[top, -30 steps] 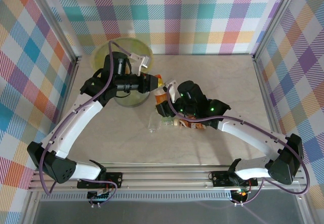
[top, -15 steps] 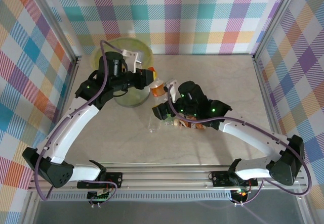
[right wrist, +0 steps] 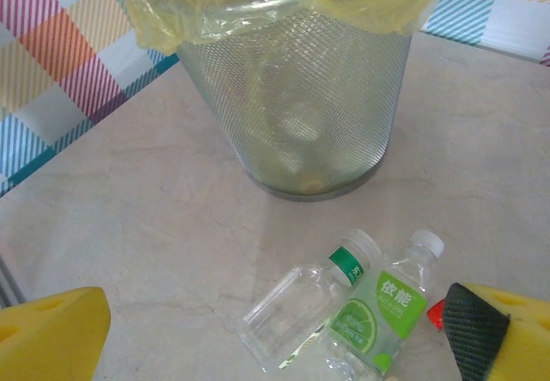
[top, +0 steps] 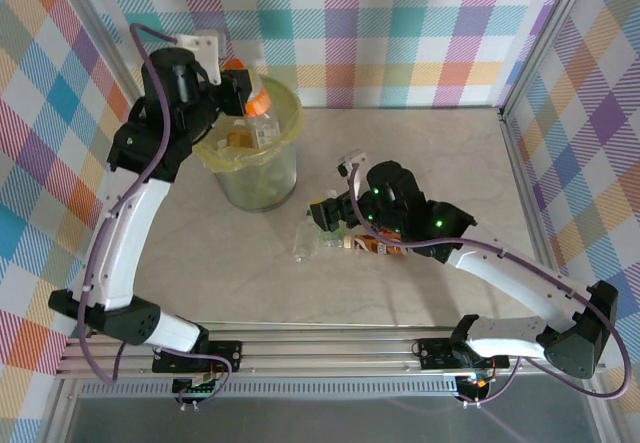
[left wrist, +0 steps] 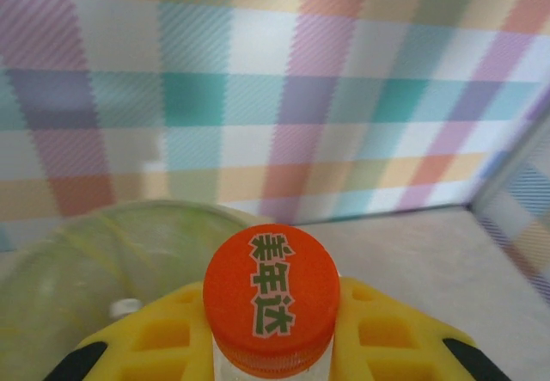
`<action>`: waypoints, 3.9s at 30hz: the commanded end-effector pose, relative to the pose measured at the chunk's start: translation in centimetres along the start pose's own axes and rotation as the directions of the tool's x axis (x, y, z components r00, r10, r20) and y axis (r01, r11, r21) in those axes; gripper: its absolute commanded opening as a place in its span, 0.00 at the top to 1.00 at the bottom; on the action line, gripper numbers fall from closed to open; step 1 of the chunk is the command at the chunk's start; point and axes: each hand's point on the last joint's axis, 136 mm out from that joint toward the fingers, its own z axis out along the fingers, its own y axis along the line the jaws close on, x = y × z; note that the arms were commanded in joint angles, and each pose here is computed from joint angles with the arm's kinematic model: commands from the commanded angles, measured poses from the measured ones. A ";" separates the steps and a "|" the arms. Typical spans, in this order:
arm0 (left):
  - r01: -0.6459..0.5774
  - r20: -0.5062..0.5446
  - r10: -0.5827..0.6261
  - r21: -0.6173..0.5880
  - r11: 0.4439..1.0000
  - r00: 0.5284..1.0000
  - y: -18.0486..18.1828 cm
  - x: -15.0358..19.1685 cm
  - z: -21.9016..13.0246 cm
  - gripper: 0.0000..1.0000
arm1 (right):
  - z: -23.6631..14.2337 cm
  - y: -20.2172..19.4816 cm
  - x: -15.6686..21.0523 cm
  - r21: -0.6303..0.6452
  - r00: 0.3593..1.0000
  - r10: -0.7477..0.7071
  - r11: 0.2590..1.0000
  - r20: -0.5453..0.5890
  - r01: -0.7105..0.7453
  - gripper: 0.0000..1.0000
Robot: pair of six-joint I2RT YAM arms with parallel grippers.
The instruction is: Put the plastic bottles in the bin
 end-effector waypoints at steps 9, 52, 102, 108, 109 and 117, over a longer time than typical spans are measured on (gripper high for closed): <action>-0.190 -0.252 0.130 -0.234 0.953 0.959 7.1 4.0 6.4 0.95 | 1.1 -1.1 0.8 0.080 0.997 0.051 0.996 -0.052 -0.047 0.00; 0.018 -0.383 -0.046 -0.078 0.997 0.923 2.9 8.9 6.3 0.19 | -0.4 -6.3 1.6 0.307 0.975 0.219 0.930 -0.021 -0.202 0.00; 0.002 -0.488 -0.035 -0.068 0.998 0.872 -7.4 36.1 1.2 0.07 | -5.8 -17.0 10.7 0.601 0.810 0.583 0.628 0.058 -0.495 0.00; -0.017 -0.528 -0.017 -0.059 0.998 0.849 -7.6 38.6 1.9 0.14 | -5.8 -17.1 10.6 0.599 0.811 0.582 0.628 0.062 -0.496 0.00; -0.024 -0.539 -0.013 -0.060 0.998 0.842 -7.6 39.2 2.0 0.14 | -5.7 -17.0 10.6 0.599 0.810 0.583 0.628 0.060 -0.496 0.00; -0.060 -0.621 0.010 -0.059 0.996 0.784 -7.4 42.9 2.5 0.17 | -5.6 -17.0 10.6 0.596 0.810 0.583 0.630 0.060 -0.498 0.00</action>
